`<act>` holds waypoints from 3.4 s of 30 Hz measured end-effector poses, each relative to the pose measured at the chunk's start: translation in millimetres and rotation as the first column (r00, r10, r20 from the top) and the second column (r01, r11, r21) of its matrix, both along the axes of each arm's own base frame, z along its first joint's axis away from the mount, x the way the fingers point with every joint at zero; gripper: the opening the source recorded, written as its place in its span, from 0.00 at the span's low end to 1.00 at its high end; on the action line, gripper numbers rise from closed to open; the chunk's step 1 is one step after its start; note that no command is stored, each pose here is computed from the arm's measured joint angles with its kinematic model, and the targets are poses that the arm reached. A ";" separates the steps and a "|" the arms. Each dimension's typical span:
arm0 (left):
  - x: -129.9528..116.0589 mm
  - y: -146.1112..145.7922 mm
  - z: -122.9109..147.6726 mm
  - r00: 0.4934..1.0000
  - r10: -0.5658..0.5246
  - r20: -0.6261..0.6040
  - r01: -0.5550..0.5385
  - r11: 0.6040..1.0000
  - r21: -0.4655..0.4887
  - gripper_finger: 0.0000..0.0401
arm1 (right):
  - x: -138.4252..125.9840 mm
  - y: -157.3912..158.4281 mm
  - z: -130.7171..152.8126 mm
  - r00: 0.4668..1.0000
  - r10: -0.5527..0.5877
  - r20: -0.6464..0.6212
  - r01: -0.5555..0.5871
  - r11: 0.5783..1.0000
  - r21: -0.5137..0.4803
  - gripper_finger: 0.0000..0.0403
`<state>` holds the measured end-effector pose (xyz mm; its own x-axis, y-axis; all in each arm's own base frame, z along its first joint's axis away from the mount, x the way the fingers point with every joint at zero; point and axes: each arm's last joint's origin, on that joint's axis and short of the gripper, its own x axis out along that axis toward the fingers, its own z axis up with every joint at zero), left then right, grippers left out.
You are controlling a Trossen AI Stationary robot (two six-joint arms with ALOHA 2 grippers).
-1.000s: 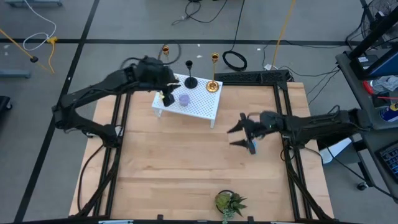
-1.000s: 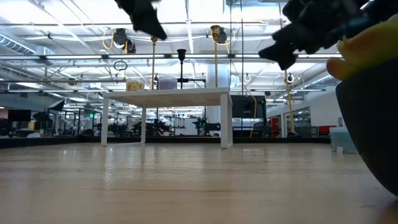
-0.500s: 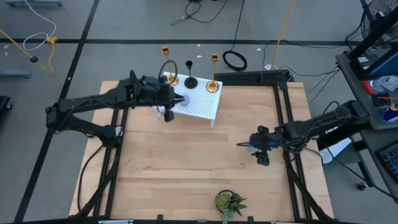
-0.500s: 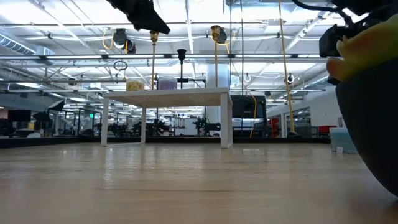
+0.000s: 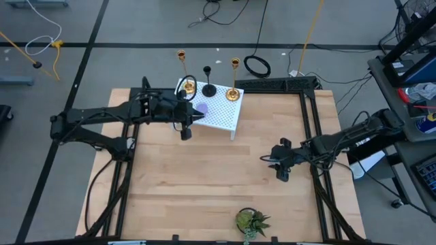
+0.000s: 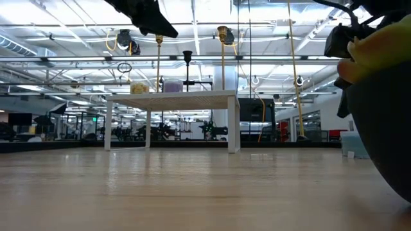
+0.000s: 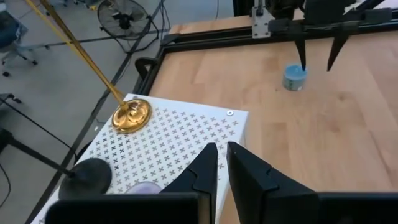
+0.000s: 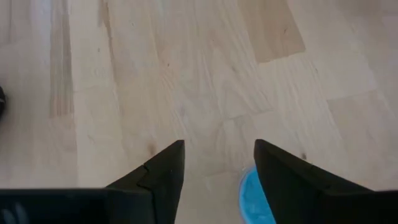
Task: Pick & Place candle stick holders
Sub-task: Put the blue scented candle on the shelf
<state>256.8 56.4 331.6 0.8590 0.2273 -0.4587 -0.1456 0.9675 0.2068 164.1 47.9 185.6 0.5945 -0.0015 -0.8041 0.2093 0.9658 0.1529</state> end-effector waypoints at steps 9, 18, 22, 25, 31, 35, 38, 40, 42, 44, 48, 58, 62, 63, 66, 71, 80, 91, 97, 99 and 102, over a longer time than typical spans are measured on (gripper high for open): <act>0.1 -0.6 -0.2 1.000 -0.017 0.002 0.017 1.000 -0.016 0.10 | -0.3 0.3 -11.2 0.992 -0.072 -0.104 0.074 0.997 0.011 0.36; 0.0 -0.7 -0.4 1.000 -0.018 -0.001 0.018 1.000 -0.016 0.10 | 5.6 1.8 -22.3 0.986 -0.054 -0.160 0.050 0.998 -0.028 0.34; -0.2 -0.7 -0.8 1.000 -0.018 -0.005 0.018 1.000 -0.018 0.10 | 5.7 0.3 -22.2 0.986 -0.074 -0.147 0.063 0.995 -0.077 0.34; -0.3 -0.8 -0.9 1.000 -0.018 -0.006 0.018 1.000 -0.018 0.10 | 5.9 -1.1 -22.3 0.986 -0.075 -0.151 0.064 0.995 -0.077 0.33; -0.3 -0.7 -0.8 1.000 -0.018 -0.005 0.017 1.000 -0.019 0.10 | 5.7 -2.3 -22.5 0.985 -0.078 -0.157 0.067 0.995 -0.078 0.21; -0.3 -0.8 -0.8 1.000 -0.017 -0.005 0.017 1.000 -0.020 0.10 | 5.3 -2.2 -22.7 0.984 -0.074 -0.163 0.062 0.995 -0.072 0.10; -0.3 -0.8 -0.8 1.000 -0.017 -0.005 0.017 1.000 -0.021 0.10 | 4.7 -1.0 -22.9 0.983 -0.034 -0.182 0.027 0.999 -0.039 0.02; -0.3 -0.8 -0.8 1.000 -0.017 -0.005 0.017 1.000 -0.021 0.10 | 3.9 -0.2 -22.8 0.980 -0.008 -0.198 0.005 1.000 -0.014 0.02; -0.3 -0.8 -0.9 1.000 -0.017 -0.005 0.017 1.000 -0.021 0.10 | 3.3 0.7 -22.8 0.978 0.010 -0.207 -0.009 1.000 0.006 0.02; -0.3 -0.8 -0.8 1.000 -0.017 -0.005 0.017 1.000 -0.020 0.10 | 2.9 1.1 -21.9 0.978 0.037 -0.204 -0.035 0.999 0.011 0.02; -0.3 -0.8 -0.8 1.000 -0.017 -0.005 0.017 1.000 -0.020 0.10 | 0.8 0.8 -17.2 0.980 0.089 -0.178 -0.090 0.996 0.004 0.01; 0.9 -5.8 -0.7 0.999 -0.039 -0.008 0.039 0.999 0.001 0.10 | 26.0 8.8 55.5 0.980 0.149 0.130 -0.155 0.987 0.038 0.00; 1.7 -8.8 -0.3 0.998 -0.055 -0.006 0.055 0.998 0.010 0.10 | 49.1 9.7 80.4 0.957 0.237 0.166 -0.230 0.971 -0.062 0.00; 1.7 -9.5 -0.3 0.998 -0.058 -0.007 0.058 0.998 0.010 0.10 | 57.0 9.5 86.9 0.946 0.272 0.175 -0.257 0.961 -0.104 0.00; 2.0 -11.0 -0.3 0.998 -0.063 -0.007 0.063 0.998 0.010 0.10 | 84.1 3.4 104.6 0.915 0.366 0.171 -0.322 0.916 -0.240 0.00; 2.2 -12.2 -0.3 0.998 -0.067 -0.006 0.067 0.998 0.009 0.10 | 131.8 -30.7 119.4 0.918 0.380 0.118 -0.309 0.868 -0.390 0.00; 2.0 -12.0 -0.7 0.998 -0.061 -0.009 0.061 0.998 0.000 0.10 | 173.9 -100.4 110.2 0.949 0.315 -0.009 -0.280 0.832 -0.479 0.00; 2.0 -12.0 -0.7 0.999 -0.053 -0.005 0.053 0.998 -0.014 0.10 | 174.9 -122.3 101.2 0.961 0.273 -0.041 -0.259 0.840 -0.476 0.04; 2.0 -12.0 -0.7 0.998 -0.055 -0.006 0.055 0.998 -0.010 0.10 | 175.2 -122.6 101.6 0.960 0.277 -0.039 -0.260 0.836 -0.482 0.11; 2.0 -12.0 -0.7 0.998 -0.055 -0.006 0.055 0.998 -0.010 0.10 | 175.8 -122.5 102.1 0.959 0.280 -0.033 -0.260 0.834 -0.487 0.15; 2.0 -12.0 -0.7 0.999 -0.054 -0.005 0.054 0.998 -0.013 0.10 | 177.5 -123.0 103.9 0.960 0.281 -0.011 -0.249 0.830 -0.500 0.21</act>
<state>258.8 44.4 330.9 0.8673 0.1749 -0.4661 -0.0921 0.9765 0.1951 341.6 -75.1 289.5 0.6761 -0.2222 -0.7025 -0.0595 0.9339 -0.3526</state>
